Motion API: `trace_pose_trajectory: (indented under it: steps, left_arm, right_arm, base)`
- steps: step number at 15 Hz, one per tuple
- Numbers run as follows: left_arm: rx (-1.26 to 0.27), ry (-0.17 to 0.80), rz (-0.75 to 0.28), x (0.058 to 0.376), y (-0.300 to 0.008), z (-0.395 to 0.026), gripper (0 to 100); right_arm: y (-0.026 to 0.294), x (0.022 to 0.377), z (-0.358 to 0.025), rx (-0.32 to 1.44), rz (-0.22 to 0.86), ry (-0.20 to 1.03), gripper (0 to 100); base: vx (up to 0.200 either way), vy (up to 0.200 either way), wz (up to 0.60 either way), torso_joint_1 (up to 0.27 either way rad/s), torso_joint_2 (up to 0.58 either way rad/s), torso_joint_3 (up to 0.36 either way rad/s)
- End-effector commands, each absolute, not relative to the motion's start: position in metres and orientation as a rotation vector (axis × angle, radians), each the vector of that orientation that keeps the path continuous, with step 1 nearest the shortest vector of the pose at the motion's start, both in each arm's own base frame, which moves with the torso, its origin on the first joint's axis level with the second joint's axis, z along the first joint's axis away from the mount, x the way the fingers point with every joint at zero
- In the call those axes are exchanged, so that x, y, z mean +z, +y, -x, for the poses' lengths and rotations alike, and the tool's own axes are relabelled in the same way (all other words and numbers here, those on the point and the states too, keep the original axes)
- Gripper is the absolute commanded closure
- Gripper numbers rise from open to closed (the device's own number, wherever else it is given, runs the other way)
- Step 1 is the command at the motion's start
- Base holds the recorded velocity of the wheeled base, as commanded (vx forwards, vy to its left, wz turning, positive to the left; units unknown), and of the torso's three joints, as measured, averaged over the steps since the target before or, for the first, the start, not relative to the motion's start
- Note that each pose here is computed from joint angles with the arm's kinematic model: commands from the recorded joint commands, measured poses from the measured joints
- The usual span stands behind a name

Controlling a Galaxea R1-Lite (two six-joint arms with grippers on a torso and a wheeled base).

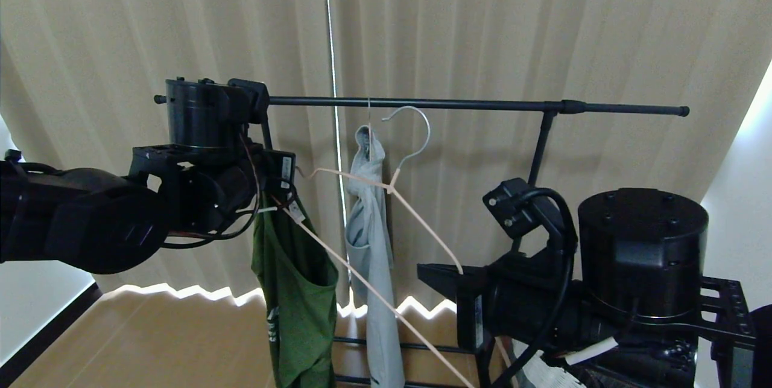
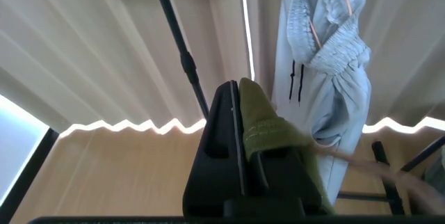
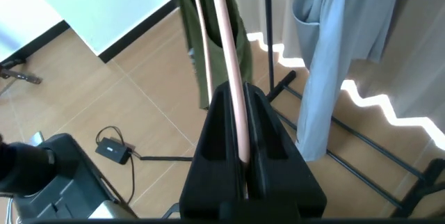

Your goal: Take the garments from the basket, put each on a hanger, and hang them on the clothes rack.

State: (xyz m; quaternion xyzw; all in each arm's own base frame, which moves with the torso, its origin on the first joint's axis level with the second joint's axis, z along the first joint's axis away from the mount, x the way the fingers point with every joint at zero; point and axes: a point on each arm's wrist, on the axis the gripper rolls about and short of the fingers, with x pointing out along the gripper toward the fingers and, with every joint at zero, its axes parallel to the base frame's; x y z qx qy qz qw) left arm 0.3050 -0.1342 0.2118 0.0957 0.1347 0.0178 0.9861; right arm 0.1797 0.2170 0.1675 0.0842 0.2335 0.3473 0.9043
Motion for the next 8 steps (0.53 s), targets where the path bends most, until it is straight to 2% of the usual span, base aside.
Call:
trace_pose_trajectory:
  steps: [1, 5, 8]
  left_arm:
    - [0.034, 0.253, -0.184, 0.219, -0.131, -0.296, 100]
    - [-0.005, 0.234, -0.180, 0.227, -0.132, -0.271, 100]
    - [-0.093, 0.197, -0.175, 0.238, -0.144, -0.240, 100]
  right_arm:
    - [0.229, 0.160, -0.189, 0.710, -0.170, 0.506, 100]
    - [0.244, 0.160, -0.201, 0.705, -0.190, 0.501, 100]
    - [0.258, 0.158, -0.213, 0.708, -0.195, 0.492, 100]
  base:
    - [0.000, 0.000, 0.00, 0.000, 0.00, 0.000]
    - [0.000, 0.000, 0.00, 0.000, 0.00, 0.000]
    - [0.000, 0.000, 0.00, 0.000, 0.00, 0.000]
